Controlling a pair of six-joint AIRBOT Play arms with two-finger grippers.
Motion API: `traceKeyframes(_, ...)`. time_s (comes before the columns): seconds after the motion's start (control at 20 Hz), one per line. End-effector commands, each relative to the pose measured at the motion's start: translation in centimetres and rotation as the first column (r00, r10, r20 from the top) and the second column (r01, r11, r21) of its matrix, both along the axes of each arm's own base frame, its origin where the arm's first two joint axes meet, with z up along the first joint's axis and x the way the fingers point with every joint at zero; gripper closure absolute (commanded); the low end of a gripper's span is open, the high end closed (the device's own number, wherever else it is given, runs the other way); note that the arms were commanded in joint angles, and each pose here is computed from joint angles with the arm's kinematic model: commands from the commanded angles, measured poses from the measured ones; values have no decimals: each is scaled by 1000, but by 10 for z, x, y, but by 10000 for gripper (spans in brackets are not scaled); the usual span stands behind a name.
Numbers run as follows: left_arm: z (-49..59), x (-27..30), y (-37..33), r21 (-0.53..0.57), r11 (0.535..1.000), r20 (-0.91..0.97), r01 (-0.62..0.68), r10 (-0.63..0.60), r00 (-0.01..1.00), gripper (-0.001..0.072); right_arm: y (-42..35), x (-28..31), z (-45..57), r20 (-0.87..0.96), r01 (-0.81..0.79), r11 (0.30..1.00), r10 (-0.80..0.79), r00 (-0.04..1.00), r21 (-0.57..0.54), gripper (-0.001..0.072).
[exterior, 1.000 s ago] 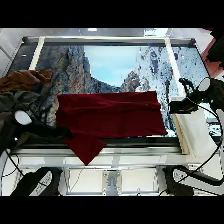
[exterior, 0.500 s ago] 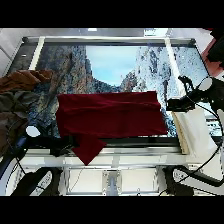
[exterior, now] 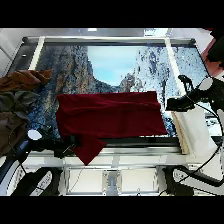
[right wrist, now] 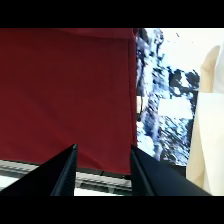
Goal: Fold the shirts.
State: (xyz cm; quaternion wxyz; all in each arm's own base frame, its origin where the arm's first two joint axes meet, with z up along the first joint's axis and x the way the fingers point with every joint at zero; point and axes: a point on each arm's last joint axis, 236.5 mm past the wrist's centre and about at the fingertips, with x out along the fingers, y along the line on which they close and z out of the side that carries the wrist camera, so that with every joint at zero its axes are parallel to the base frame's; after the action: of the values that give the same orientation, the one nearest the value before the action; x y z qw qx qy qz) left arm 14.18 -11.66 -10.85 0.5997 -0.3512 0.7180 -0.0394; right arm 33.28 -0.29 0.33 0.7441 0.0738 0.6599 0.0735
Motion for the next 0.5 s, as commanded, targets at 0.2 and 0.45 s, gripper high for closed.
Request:
traceKeyframes(0.2,6,23,-13,-70,997,113,-28,35,993,693,-3,0,0,1,-1,1000,1,1000,-11,323)
traceKeyframes(0.45,9,18,-17,-90,996,103,-2,11,995,693,-12,-31,-15,-94,144,987,-137,986,76,322)
